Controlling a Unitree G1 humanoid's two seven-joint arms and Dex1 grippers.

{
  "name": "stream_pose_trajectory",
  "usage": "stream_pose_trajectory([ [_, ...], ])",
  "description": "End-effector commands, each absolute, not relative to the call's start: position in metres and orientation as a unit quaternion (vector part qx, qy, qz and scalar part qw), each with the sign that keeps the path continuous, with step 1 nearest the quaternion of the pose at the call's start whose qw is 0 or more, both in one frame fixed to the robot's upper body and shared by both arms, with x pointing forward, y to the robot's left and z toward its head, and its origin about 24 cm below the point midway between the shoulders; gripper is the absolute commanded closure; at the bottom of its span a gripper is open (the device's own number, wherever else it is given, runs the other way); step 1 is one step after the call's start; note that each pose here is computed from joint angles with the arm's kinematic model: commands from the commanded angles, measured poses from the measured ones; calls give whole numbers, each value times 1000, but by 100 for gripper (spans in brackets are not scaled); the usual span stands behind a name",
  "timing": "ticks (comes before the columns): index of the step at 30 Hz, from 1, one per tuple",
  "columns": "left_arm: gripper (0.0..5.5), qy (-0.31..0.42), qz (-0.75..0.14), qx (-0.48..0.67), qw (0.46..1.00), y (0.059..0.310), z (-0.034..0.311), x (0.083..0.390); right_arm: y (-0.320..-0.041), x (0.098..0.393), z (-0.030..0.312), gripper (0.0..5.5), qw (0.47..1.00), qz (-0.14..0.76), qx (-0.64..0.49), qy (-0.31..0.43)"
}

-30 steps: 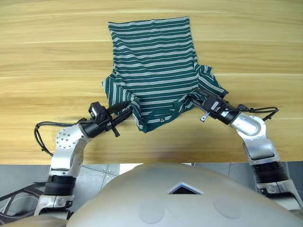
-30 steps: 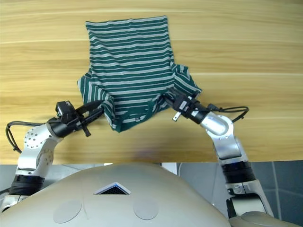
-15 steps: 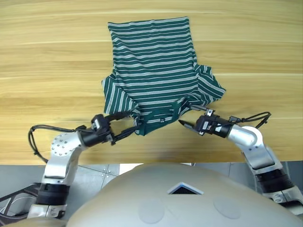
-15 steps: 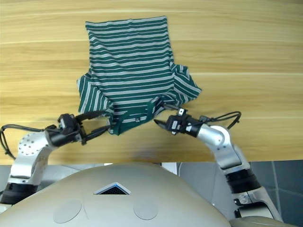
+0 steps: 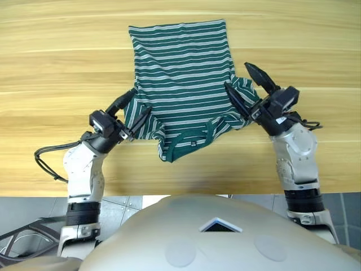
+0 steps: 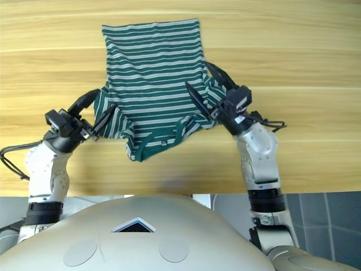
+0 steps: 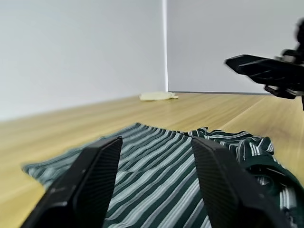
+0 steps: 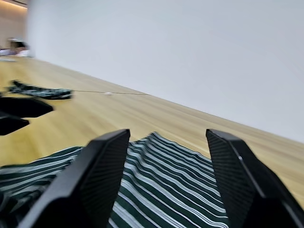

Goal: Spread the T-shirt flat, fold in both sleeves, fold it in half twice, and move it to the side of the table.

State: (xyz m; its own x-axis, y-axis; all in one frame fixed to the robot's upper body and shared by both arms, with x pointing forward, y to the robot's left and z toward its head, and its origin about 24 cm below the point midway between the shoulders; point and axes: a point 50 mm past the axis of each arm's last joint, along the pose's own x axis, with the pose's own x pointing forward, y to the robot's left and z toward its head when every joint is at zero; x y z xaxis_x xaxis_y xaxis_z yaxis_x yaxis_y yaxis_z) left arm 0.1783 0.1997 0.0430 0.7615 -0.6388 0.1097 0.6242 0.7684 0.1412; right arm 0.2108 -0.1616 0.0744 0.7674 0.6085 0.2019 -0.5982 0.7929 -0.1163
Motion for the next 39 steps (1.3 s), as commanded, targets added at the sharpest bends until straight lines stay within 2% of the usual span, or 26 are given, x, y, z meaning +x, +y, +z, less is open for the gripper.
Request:
stream_pose_trajectory([
  [1, 278, -72, -261, 19, 962, 190, 31, 200, -159, 232, 63, 254, 965, 251, 12, -71],
  [3, 278, -85, -212, 45, 972, 190, 33, 206, -159, 235, 65, 254, 965, 239, -39, -96],
  [6, 278, -55, -158, 135, 977, 202, 30, 213, -171, 239, 73, 254, 957, 213, -135, -140],
  [9, 278, -35, -204, 281, 937, 210, 30, 208, -190, 245, 81, 254, 941, 187, -228, -166],
  [14, 278, -64, -288, 279, 914, 215, 50, 183, -214, 253, 88, 254, 933, 150, -279, -173],
  [18, 278, -2, -356, 290, 888, 213, 33, 166, -221, 259, 93, 254, 926, 139, -301, -181],
  [21, 278, 66, -341, 338, 875, 226, 16, 167, -222, 261, 97, 254, 919, 143, -317, -185],
  [29, 278, 121, -311, 440, 834, 239, -2, 187, -223, 257, 88, 254, 899, 182, -368, -152],
  [34, 278, 152, -319, 475, 806, 256, 0, 171, -232, 243, 64, 254, 863, 244, -437, -73],
  [37, 278, 170, -294, 485, 806, 271, 5, 162, -242, 233, 44, 254, 828, 277, -487, -9],
  [39, 278, 174, -279, 483, 811, 276, 10, 154, -242, 227, 37, 254, 810, 305, -501, 8],
])
